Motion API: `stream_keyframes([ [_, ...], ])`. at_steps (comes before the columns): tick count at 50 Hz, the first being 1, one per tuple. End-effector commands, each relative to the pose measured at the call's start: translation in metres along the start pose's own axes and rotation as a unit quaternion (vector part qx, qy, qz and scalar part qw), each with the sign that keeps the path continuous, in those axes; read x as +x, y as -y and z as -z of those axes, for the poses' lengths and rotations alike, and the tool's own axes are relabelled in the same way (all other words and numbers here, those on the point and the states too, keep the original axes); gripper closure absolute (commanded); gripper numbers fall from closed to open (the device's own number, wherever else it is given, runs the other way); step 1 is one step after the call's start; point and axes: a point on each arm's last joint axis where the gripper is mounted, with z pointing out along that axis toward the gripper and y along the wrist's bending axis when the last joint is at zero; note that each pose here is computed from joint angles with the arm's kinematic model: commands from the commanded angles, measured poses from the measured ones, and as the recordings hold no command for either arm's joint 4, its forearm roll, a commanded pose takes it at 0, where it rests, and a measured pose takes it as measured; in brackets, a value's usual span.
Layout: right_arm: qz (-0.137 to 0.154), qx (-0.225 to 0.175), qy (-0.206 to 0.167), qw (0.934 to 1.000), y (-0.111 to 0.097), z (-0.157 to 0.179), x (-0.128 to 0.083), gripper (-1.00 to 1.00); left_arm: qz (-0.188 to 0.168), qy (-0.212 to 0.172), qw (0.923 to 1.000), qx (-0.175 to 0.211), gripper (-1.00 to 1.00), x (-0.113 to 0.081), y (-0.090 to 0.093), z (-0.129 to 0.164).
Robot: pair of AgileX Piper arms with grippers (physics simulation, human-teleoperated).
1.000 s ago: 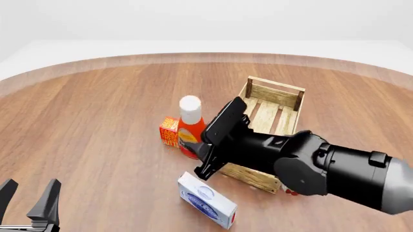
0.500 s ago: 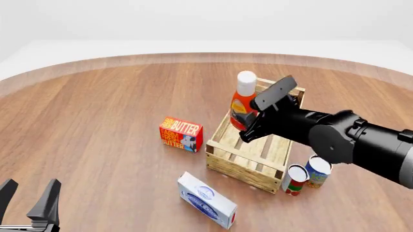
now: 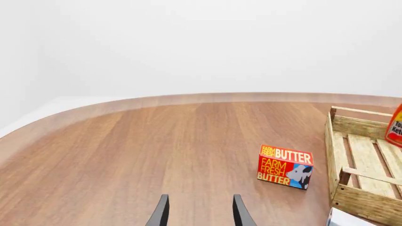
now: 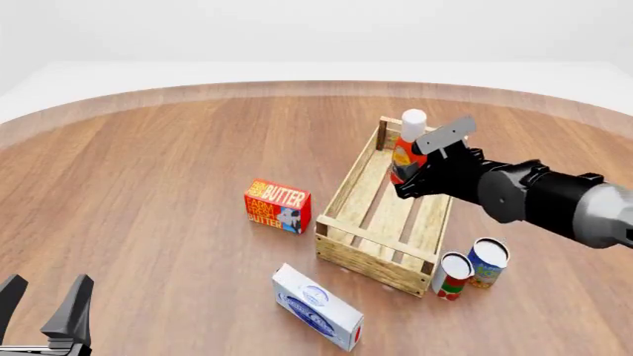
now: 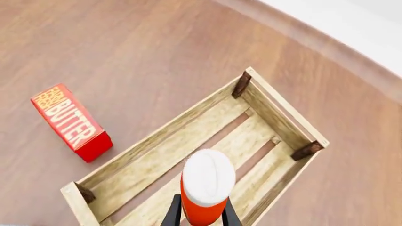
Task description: Pick up the ketchup, and put it in the wooden tray.
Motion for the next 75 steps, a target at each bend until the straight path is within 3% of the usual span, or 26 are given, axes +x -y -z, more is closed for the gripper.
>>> stream_keyframes([
  [1, -0.020, 0.017, -0.010, 0.9996, 0.015, -0.027, 0.005, 1.00, 0.000, 0.000, 1.0000, 0.000, -1.00, 0.000, 0.000, 0.000],
  [13, -0.028, 0.015, -0.018, 0.9993, 0.011, -0.062, 0.025, 1.00, 0.000, 0.000, 1.0000, 0.000, -1.00, 0.000, 0.000, 0.000],
  [39, -0.037, 0.016, -0.006, 0.9992, 0.006, -0.077, 0.043, 1.00, 0.000, 0.000, 1.0000, 0.000, -1.00, 0.000, 0.000, 0.000],
  [75, -0.042, 0.011, -0.026, 0.9987, 0.000, -0.102, 0.068, 1.00, 0.000, 0.000, 1.0000, 0.000, -1.00, 0.000, 0.000, 0.000],
])
